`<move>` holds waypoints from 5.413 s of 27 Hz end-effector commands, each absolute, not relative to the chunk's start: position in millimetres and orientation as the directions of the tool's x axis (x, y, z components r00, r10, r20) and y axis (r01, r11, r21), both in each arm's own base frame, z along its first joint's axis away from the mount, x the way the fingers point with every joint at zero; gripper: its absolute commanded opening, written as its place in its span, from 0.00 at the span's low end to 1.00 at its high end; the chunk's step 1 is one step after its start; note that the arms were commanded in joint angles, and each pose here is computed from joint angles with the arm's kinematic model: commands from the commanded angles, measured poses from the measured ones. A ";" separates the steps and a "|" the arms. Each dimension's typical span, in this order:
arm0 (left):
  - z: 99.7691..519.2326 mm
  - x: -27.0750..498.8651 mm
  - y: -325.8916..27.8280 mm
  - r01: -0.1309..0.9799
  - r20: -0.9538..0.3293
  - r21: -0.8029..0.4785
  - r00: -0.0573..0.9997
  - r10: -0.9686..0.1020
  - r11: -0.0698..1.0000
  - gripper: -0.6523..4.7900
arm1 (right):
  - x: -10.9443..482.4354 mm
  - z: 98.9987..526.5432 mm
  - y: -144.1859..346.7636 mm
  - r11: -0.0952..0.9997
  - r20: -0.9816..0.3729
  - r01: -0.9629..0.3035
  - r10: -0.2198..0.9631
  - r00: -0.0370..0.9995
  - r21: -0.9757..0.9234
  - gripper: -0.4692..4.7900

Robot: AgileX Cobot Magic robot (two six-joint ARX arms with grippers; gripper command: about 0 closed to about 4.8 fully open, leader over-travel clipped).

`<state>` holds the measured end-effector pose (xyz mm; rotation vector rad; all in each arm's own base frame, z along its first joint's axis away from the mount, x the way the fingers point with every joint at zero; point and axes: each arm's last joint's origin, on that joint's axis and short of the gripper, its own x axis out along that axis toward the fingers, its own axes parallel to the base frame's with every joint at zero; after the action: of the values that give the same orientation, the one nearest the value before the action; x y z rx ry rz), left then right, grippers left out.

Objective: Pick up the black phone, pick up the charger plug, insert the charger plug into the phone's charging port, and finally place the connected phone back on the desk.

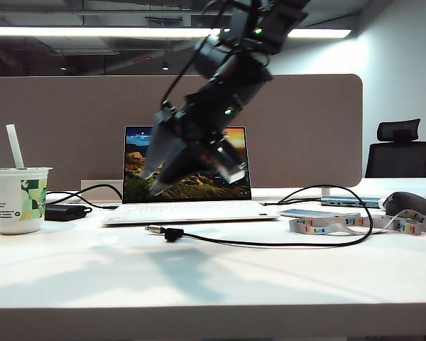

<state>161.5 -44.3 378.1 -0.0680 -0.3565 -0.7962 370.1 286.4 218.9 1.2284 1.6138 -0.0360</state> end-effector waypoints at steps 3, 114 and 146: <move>389.0 144.6 -41.9 0.708 0.385 0.114 0.615 -0.688 0.697 0.11 | 366.2 210.9 297.9 0.439 -0.804 0.745 0.554 0.216 0.502 0.49; 391.5 131.2 -40.0 0.722 0.383 0.123 0.599 -0.704 0.681 0.11 | 372.8 205.6 305.8 0.322 -0.851 0.803 0.353 0.389 0.501 0.39; 388.1 132.9 -40.2 0.722 0.353 0.108 0.615 -0.705 0.683 0.11 | 377.4 184.4 310.1 0.268 -0.861 0.852 0.385 0.333 0.450 0.37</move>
<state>136.7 -40.8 381.4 -0.0643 -0.3330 -0.8195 377.1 309.4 183.6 1.3272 1.2644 -0.4683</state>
